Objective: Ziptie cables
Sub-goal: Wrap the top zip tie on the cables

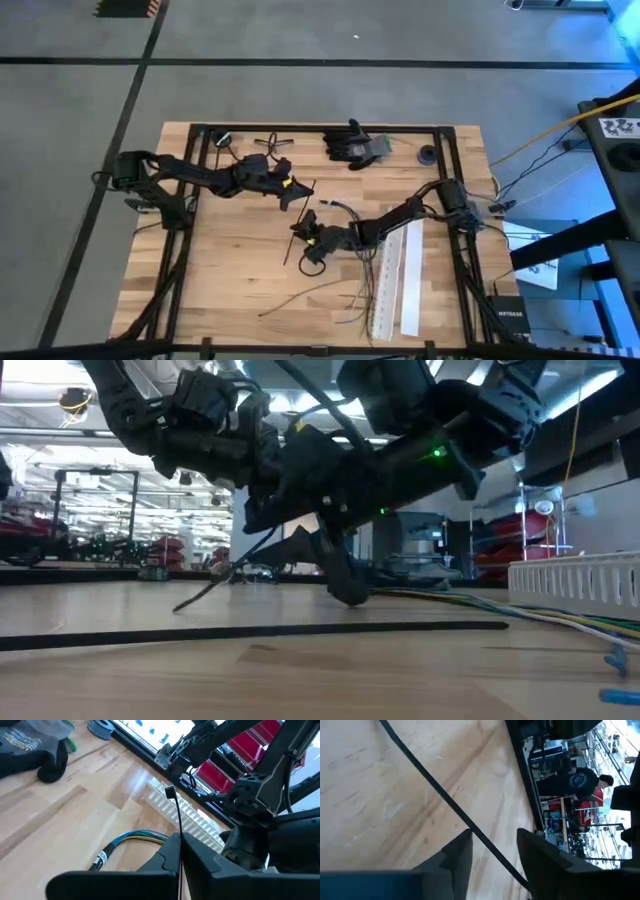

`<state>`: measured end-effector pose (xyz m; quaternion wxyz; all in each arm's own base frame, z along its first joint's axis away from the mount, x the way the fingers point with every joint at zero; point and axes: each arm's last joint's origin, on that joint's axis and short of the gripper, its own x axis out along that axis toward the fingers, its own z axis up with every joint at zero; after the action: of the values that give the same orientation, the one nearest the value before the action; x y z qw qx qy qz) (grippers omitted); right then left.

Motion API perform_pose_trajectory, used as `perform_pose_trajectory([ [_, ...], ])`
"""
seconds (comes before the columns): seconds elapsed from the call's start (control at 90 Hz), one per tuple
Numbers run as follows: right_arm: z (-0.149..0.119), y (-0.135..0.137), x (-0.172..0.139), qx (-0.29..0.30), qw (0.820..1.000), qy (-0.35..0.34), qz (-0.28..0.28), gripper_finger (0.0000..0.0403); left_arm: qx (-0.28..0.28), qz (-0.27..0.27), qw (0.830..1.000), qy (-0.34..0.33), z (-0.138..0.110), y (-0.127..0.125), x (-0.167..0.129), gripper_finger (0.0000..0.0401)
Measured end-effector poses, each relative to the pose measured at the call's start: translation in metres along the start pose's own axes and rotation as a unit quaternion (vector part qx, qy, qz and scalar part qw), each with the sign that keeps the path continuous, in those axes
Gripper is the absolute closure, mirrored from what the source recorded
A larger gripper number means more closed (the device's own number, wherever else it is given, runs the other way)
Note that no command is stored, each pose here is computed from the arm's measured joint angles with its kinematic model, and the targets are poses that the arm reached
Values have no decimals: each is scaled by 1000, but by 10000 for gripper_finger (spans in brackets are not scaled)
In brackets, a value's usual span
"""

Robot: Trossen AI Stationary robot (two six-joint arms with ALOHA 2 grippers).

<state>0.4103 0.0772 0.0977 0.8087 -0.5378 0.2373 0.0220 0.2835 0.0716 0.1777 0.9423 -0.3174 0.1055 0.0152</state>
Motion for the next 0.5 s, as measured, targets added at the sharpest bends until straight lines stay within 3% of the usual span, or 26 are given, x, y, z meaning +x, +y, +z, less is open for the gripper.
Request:
perform_pose_trajectory([
  [0.222,-6,0,3,51,998,-4,22,391,5,0,1000,1,0,0,0,401],
  [0.333,-6,-2,3,59,998,-8,24,397,6,0,1000,1,0,0,0,401],
  [0.5,-8,-2,3,147,988,-18,40,402,13,1,1000,3,-1,0,0,401],
])
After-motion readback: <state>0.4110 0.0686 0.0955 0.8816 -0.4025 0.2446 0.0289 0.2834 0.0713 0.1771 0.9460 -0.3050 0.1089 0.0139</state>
